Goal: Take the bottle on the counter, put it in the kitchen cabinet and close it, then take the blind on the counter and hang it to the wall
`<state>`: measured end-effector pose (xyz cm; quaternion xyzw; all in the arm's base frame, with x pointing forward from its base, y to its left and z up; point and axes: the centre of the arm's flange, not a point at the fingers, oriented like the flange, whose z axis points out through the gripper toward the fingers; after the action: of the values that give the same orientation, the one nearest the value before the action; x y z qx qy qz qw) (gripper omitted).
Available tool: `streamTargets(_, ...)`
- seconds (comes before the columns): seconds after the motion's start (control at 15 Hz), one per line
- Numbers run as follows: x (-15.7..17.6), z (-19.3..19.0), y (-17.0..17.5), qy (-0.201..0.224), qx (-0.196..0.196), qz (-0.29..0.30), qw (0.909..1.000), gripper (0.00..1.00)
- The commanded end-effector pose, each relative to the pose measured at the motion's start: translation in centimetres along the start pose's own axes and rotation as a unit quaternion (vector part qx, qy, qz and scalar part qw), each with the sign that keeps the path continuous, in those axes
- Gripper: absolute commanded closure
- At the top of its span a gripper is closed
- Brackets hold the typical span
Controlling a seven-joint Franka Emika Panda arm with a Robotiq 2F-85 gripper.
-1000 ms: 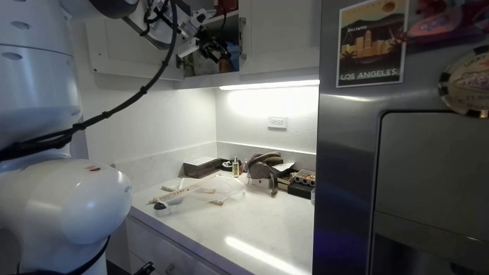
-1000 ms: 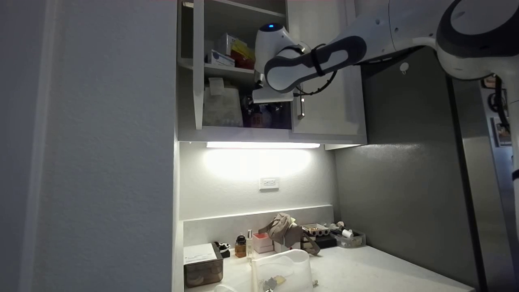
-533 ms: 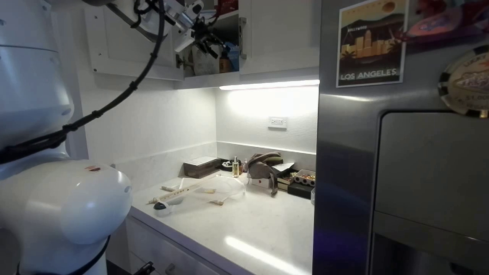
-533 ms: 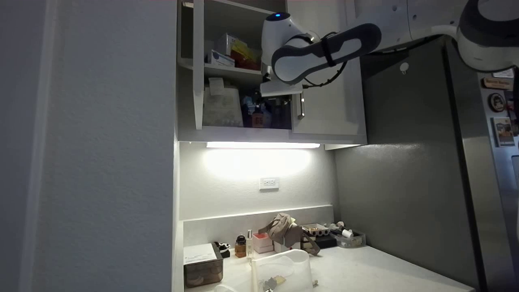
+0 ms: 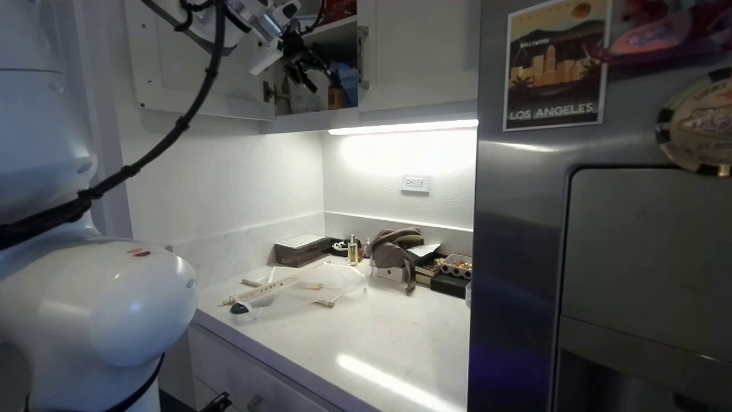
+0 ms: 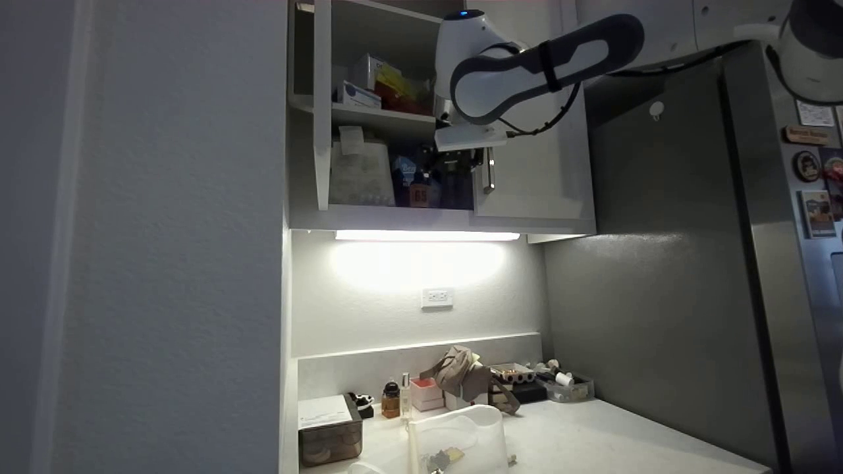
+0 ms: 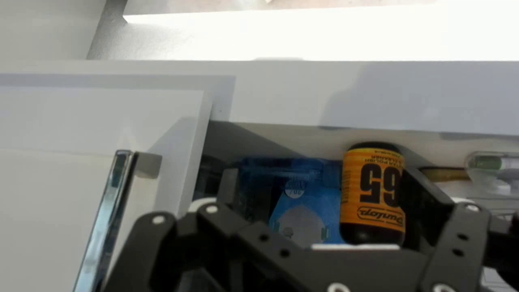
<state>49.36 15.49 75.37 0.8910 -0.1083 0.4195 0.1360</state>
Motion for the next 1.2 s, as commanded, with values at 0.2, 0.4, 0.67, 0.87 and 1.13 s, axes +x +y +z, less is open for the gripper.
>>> streamTargets(0.2, -2.9, -1.7, 2.5, -0.087, 0.028, -0.048, 0.9946, 0.0)
streamTargets(0.4, -4.5, -1.8, 4.3, -0.118, 0.03, -0.062, 0.9906, 0.0)
streamTargets(0.67, -6.6, -1.8, 6.6, -0.145, 0.032, -0.074, 0.9862, 0.0)
streamTargets(0.87, -8.4, -1.5, 8.0, -0.16, 0.041, -0.078, 0.9832, 0.0)
streamTargets(1.13, -11.1, -1.2, 9.3, -0.179, 0.052, -0.073, 0.9797, 0.0)
